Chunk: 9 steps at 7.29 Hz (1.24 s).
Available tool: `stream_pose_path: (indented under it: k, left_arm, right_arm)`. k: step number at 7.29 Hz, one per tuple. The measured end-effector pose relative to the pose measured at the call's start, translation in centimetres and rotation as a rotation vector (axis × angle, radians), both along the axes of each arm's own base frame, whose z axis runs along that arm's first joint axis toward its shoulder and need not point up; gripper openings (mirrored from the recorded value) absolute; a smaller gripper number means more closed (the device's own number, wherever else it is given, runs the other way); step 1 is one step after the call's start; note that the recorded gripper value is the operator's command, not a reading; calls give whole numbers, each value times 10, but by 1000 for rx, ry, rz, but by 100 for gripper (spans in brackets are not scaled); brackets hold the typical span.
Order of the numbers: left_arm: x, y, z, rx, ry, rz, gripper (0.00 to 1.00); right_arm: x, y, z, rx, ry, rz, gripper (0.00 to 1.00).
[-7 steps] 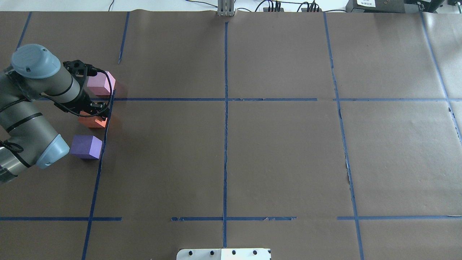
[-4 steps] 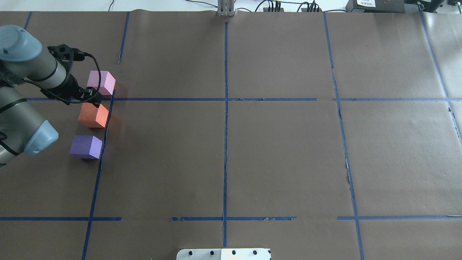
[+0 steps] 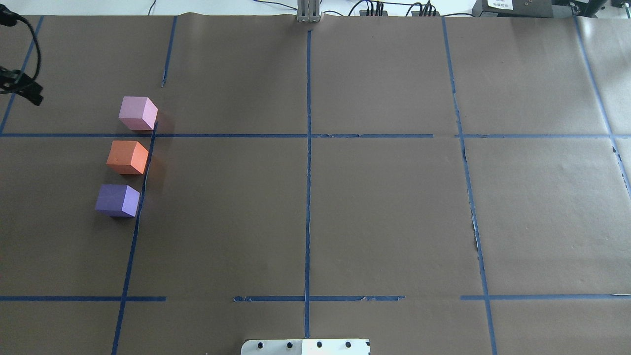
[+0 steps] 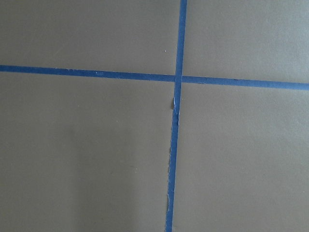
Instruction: Arrange blocks in a line
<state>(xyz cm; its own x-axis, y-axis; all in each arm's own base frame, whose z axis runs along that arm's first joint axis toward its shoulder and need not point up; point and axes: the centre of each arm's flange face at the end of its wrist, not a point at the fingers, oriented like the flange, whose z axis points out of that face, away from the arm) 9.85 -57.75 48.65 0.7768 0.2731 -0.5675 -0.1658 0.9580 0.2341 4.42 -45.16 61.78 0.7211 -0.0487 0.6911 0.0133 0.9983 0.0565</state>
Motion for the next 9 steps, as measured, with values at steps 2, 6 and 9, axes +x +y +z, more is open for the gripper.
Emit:
stream_pose_path:
  k: [2, 6, 9]
  left_arm:
    - [-100, 33, 80, 13, -13, 62, 100]
    - [-157, 66, 143, -61, 88, 35, 100]
    - [-158, 67, 143, -42, 105, 32, 100]
  right_arm:
    - [0, 0, 0, 0, 0, 0, 100]
    - [0, 0, 0, 0, 0, 0, 100]
    - [0, 0, 0, 0, 0, 0, 100]
